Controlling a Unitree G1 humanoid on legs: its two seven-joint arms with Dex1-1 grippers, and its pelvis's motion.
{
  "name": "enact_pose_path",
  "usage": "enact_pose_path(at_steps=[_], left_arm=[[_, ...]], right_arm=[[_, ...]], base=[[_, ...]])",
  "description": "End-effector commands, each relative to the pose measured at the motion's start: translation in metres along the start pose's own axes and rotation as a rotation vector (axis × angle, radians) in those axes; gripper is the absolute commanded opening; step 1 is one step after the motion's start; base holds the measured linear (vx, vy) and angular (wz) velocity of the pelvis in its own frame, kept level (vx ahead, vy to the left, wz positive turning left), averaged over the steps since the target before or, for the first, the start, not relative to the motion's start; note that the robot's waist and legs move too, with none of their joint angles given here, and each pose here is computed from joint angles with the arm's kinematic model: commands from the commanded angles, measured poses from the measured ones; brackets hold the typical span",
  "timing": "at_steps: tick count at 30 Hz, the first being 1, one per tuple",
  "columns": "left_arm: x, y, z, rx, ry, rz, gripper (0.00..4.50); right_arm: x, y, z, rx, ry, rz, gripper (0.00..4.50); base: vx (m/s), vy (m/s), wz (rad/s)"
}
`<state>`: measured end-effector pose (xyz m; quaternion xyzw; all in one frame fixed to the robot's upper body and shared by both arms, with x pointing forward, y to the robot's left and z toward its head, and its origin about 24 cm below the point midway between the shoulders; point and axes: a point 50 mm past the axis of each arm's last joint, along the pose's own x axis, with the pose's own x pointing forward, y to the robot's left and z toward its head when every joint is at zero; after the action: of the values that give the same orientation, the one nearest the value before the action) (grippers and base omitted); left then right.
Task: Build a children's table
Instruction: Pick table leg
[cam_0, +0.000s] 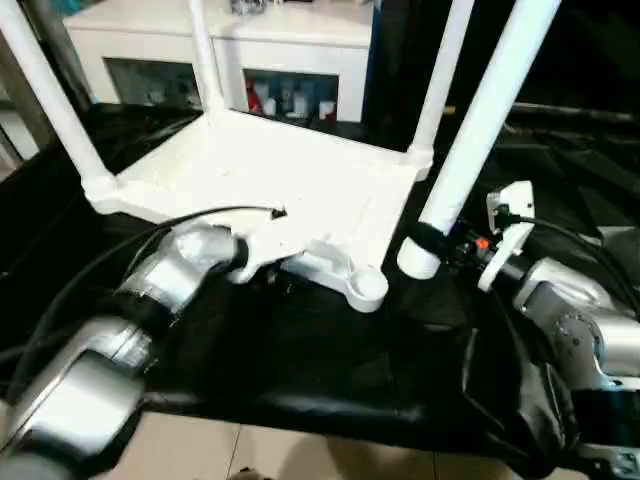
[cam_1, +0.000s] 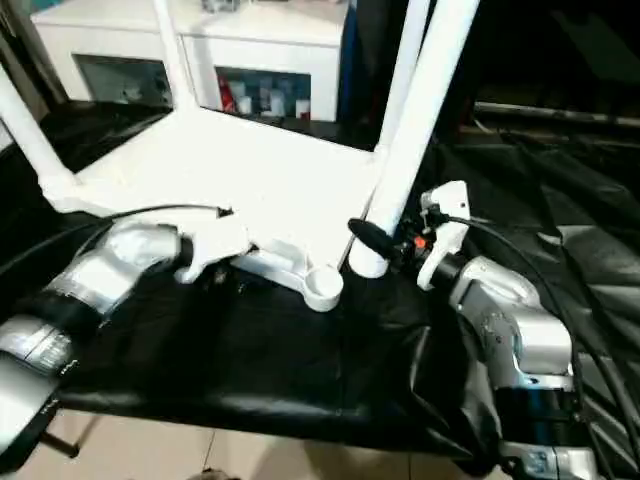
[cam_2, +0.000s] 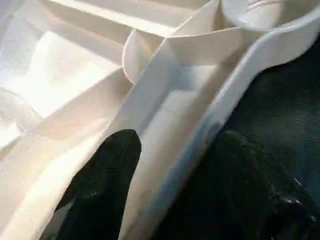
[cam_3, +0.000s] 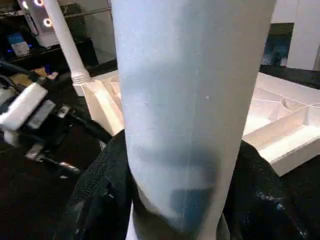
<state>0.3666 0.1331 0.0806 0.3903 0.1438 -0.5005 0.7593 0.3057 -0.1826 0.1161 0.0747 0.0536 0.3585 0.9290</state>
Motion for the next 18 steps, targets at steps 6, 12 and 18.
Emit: enact_pose_path(at_steps=[6,12,18], left_arm=[[0.008,0.003,-0.004,-0.019,0.047,0.004,2.97],[0.006,0.0,-0.007,-0.091,0.045,-0.101,2.54],[0.002,-0.01,-0.012,-0.137,0.064,-0.299,2.11]], right_arm=[[0.003,0.002,0.009,-0.033,-0.001,0.032,1.93],[0.002,-0.001,0.007,-0.045,0.006,0.022,1.93],[0.004,0.001,0.001,-0.056,0.033,0.036,1.93]], base=[[0.0,0.0,0.0],[0.0,0.0,0.0],[0.0,0.0,0.0]])
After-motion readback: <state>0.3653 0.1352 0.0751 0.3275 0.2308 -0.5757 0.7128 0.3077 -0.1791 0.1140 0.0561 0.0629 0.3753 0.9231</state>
